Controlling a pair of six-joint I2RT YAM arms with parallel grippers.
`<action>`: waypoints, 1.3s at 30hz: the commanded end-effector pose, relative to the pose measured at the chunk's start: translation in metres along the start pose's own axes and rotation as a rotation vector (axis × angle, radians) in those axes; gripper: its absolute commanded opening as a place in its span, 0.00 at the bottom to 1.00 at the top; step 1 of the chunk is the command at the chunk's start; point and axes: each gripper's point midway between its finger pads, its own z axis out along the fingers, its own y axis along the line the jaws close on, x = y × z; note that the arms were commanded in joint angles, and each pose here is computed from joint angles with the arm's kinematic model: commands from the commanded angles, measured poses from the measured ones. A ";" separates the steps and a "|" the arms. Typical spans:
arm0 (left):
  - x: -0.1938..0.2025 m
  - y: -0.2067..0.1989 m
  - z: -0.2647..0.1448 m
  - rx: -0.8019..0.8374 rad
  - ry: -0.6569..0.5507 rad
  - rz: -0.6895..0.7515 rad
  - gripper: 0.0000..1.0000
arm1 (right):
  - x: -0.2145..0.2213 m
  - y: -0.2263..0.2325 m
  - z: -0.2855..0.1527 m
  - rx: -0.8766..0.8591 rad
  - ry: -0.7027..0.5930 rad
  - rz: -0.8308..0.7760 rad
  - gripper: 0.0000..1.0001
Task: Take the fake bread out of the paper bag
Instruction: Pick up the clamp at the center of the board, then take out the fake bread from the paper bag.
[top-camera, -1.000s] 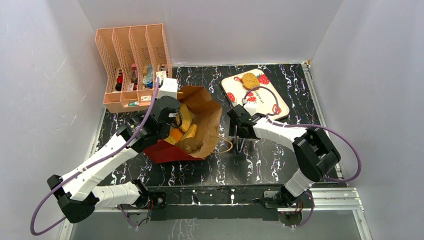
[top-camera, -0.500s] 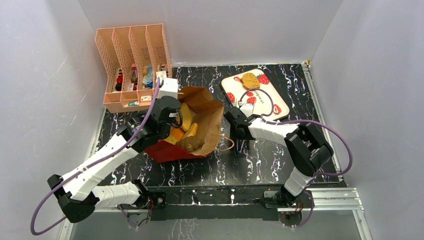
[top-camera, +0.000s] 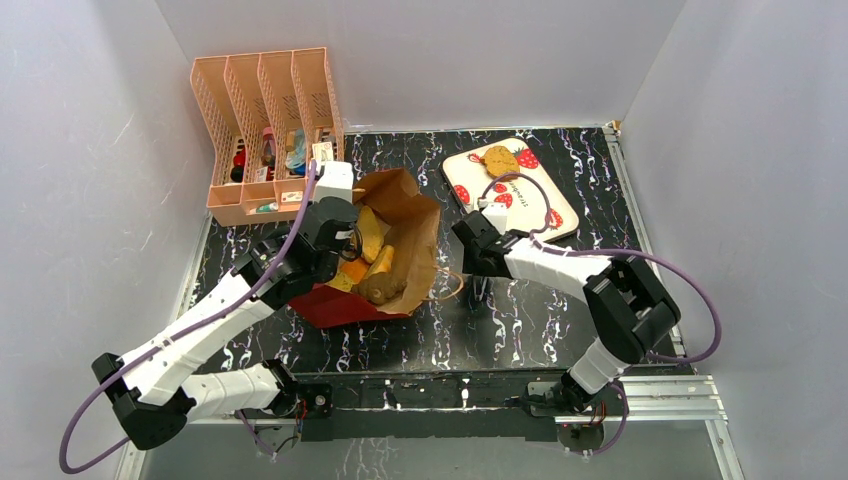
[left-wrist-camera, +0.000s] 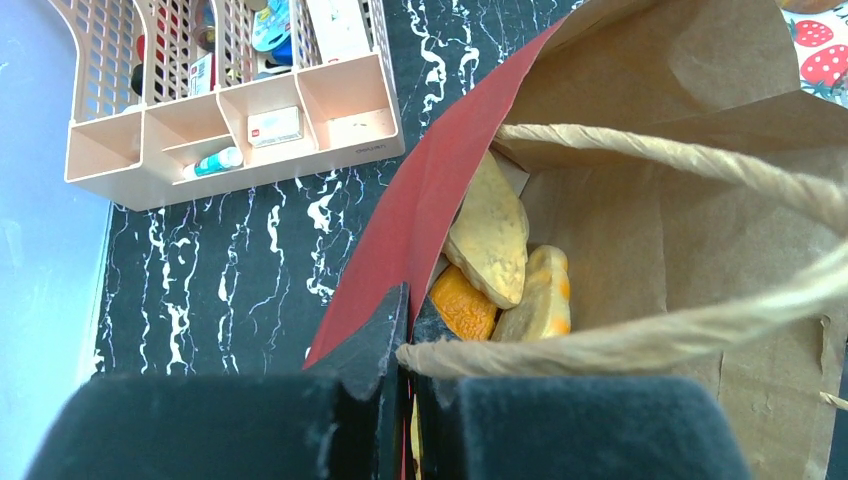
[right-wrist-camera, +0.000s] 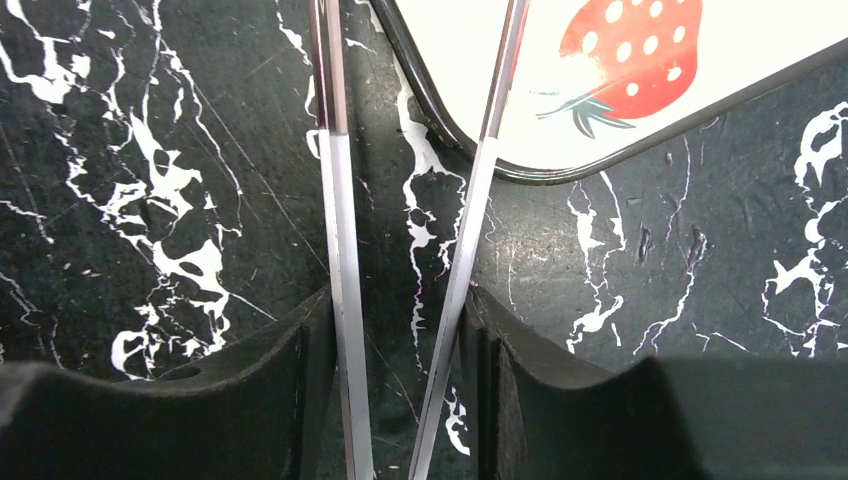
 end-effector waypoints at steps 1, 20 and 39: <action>-0.005 0.005 -0.004 -0.004 -0.030 -0.047 0.00 | -0.020 0.011 -0.016 -0.074 -0.077 0.028 0.35; 0.008 -0.009 0.004 0.048 -0.013 -0.019 0.00 | -0.047 0.014 -0.083 -0.212 -0.129 0.174 0.23; 0.005 -0.018 0.008 0.069 -0.023 -0.006 0.00 | -0.065 0.009 -0.104 -0.216 -0.177 0.195 0.22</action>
